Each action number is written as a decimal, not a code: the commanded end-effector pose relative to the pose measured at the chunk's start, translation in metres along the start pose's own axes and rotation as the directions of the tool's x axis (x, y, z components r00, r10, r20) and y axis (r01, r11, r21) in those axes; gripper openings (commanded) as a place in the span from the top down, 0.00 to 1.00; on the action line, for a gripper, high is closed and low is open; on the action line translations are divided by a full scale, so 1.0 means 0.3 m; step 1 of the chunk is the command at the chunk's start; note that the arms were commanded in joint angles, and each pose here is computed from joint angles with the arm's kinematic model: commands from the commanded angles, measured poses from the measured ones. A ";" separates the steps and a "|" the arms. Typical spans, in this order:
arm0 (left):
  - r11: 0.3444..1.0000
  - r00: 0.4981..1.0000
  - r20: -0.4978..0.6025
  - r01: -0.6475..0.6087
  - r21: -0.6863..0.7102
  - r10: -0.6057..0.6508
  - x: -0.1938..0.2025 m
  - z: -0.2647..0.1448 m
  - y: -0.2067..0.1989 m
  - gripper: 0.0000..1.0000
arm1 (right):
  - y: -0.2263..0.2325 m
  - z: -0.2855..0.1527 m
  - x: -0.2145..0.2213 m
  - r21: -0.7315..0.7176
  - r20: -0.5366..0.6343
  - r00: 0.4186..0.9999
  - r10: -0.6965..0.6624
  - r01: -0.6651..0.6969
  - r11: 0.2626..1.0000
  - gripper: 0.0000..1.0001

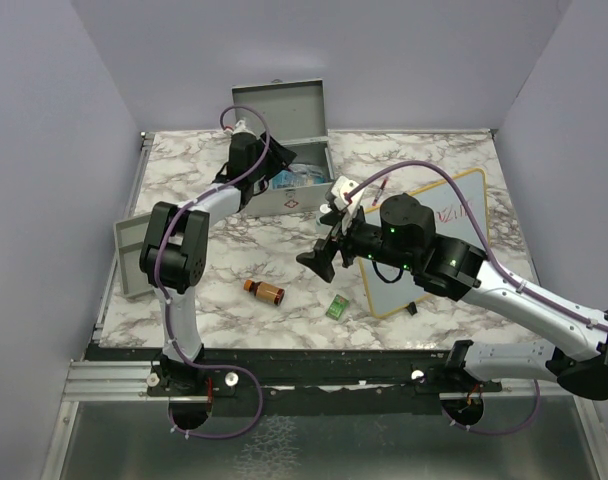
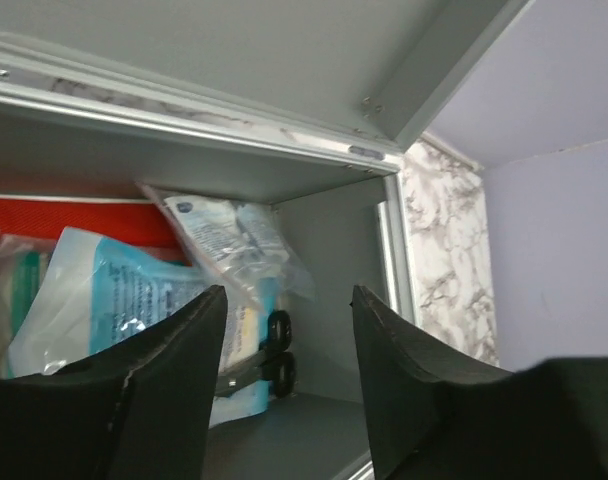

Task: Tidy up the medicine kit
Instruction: Place the scissors in the medicine box.

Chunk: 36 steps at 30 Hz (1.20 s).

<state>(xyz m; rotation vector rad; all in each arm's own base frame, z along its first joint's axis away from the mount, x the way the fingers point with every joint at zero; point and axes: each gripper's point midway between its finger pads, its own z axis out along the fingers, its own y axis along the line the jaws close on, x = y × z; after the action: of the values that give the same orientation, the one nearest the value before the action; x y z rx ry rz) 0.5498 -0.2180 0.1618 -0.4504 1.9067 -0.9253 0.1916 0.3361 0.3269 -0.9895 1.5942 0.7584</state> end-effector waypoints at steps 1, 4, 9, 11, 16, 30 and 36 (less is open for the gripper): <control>0.994 0.996 -0.042 -0.082 -0.068 0.080 -0.012 -0.043 0.006 0.43 | -0.014 0.005 -0.023 0.023 0.018 0.999 0.029 -0.029 0.999 0.00; 0.981 0.986 -0.062 -0.159 -0.113 0.153 -0.020 -0.087 0.024 0.41 | -0.008 0.019 -0.021 0.020 0.017 0.997 0.069 -0.070 0.997 0.00; 0.936 0.955 -0.107 -0.293 -0.196 0.277 -0.065 -0.171 0.035 0.39 | -0.014 0.028 -0.011 0.041 0.013 0.993 0.117 -0.117 0.992 0.00; 0.910 0.937 -0.131 -0.345 -0.229 0.322 -0.082 -0.210 0.041 0.39 | -0.020 0.026 -0.010 0.054 0.017 0.991 0.134 -0.134 0.989 0.00; 0.827 0.894 -0.192 -0.448 -0.340 0.405 -0.104 -0.338 0.112 0.38 | -0.024 0.013 -0.025 0.075 0.052 0.974 0.219 -0.223 0.972 0.00; 0.658 0.944 -0.151 -0.314 -0.685 0.293 -0.214 -0.789 0.530 0.37 | -0.131 -0.096 -0.053 0.292 0.099 0.931 0.350 -0.364 0.885 0.00; 0.552 0.966 -0.114 -0.227 -0.803 0.232 -0.202 -0.901 0.701 0.42 | -0.119 -0.130 -0.077 0.251 0.165 0.922 0.351 -0.383 0.889 0.00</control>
<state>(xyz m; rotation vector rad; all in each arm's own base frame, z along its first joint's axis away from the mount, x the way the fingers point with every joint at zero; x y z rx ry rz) 0.3795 0.0431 0.1261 -0.6004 2.2471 0.0946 0.2051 0.2978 0.3501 -0.5000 1.7914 0.7858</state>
